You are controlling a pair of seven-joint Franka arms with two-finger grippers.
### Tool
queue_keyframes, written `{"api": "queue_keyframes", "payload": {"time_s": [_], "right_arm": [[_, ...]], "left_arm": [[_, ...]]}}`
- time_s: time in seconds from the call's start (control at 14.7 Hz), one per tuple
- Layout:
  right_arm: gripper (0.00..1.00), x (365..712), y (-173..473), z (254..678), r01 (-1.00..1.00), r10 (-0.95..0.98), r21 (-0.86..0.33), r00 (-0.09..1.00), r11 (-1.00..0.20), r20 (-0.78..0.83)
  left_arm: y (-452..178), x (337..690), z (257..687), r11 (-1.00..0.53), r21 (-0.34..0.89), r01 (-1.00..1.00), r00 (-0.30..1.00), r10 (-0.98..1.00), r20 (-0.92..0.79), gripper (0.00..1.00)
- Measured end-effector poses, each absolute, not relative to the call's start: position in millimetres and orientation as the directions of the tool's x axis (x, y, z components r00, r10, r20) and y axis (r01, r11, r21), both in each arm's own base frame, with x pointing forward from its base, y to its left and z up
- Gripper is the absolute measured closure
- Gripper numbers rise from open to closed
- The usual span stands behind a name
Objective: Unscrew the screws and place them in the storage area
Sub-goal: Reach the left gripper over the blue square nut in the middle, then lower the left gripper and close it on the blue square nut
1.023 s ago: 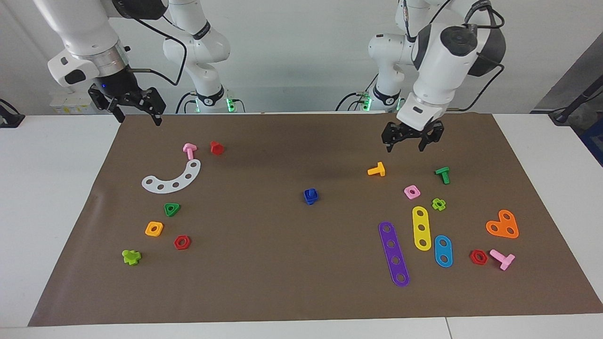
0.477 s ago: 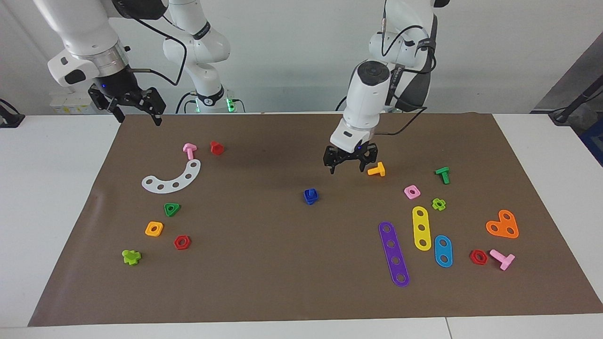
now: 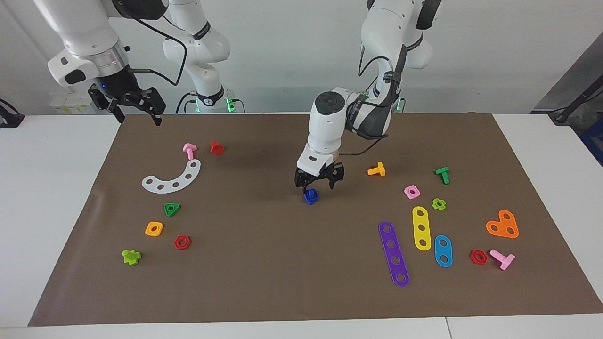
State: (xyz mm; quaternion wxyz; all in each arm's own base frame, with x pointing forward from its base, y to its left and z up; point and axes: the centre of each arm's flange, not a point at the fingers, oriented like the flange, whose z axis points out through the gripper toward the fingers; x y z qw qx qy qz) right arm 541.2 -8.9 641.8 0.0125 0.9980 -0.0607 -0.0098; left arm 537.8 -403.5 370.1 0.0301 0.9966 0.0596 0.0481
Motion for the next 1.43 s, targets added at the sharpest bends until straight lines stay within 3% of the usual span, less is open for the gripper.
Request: {"api": "queue_keyframes", "payload": {"time_s": [0.55,1.43], "right_arm": [[0.0,541,-9,642,-0.121,-0.121,0.026,0.992,-0.992,-0.018],[0.0,541,-9,642,-0.121,-0.121,0.026,0.992,-0.992,-0.018]], "left_arm": [[-412,531,323,-0.992,0.073,0.107,0.989,0.114,0.093,0.11],[-410,523,307,-0.994,0.062,0.087,0.99,0.093,0.105,0.25]]}}
